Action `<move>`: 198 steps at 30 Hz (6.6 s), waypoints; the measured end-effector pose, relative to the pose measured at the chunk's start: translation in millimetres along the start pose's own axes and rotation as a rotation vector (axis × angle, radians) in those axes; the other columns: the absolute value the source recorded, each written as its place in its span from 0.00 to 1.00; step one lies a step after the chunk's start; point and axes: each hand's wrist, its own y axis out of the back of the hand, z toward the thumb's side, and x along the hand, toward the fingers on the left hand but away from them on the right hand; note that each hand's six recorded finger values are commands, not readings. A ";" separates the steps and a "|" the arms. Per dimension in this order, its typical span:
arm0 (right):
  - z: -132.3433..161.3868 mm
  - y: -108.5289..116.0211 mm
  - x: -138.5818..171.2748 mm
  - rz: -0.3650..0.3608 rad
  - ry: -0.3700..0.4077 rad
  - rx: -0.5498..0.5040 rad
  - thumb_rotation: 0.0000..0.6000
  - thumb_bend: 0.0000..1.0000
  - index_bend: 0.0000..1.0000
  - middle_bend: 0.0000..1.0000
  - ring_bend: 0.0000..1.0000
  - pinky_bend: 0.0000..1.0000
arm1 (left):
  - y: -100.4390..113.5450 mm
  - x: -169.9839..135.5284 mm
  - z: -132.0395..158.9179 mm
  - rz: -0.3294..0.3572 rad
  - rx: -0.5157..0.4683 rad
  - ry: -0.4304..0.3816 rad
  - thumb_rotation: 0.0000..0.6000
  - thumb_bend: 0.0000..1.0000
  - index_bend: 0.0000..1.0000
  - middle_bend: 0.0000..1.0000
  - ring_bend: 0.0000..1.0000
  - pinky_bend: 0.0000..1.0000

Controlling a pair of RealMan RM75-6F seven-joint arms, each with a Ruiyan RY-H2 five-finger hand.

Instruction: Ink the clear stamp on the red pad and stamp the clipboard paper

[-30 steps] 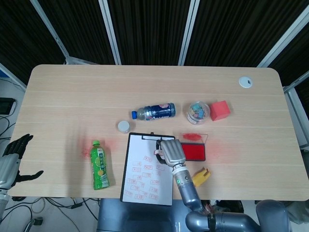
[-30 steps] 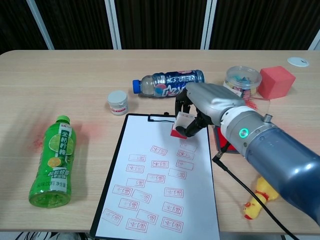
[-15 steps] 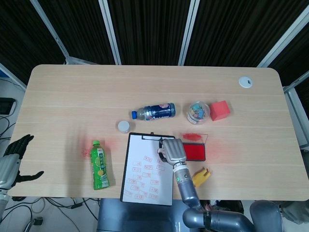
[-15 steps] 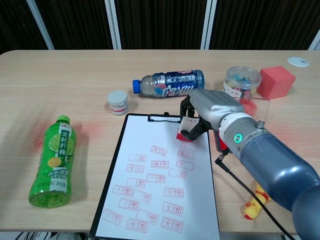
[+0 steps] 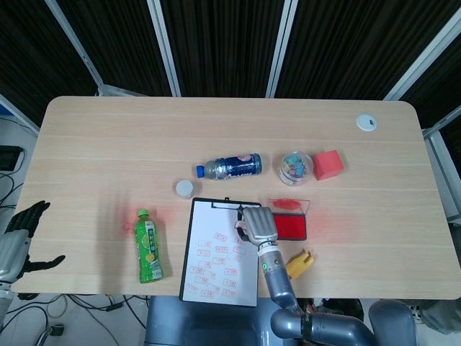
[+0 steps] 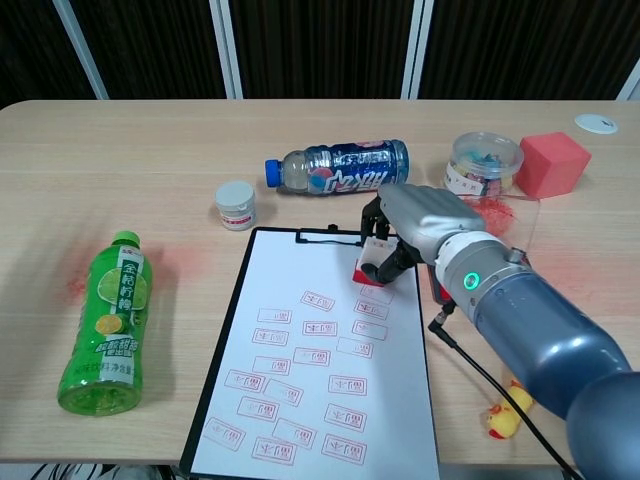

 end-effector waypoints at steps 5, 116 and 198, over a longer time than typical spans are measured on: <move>-1.1 -1.8 -2.2 0.003 -0.008 0.007 1.00 0.64 0.97 0.84 0.88 0.88 | 0.0 0.0 0.0 -0.002 -0.001 0.000 1.00 0.01 0.00 0.00 0.00 0.00; -10.1 -15.9 3.6 0.037 -0.034 -0.003 1.00 0.64 0.97 0.84 0.88 0.88 | -0.4 -0.4 0.3 -0.010 0.004 -0.002 1.00 0.01 0.00 0.00 0.00 0.00; -213.6 53.8 59.9 -0.135 -0.368 -0.170 1.00 0.44 0.97 0.77 0.81 0.83 | -2.1 -8.2 0.8 0.040 0.069 -0.004 1.00 0.01 0.00 0.00 0.00 0.00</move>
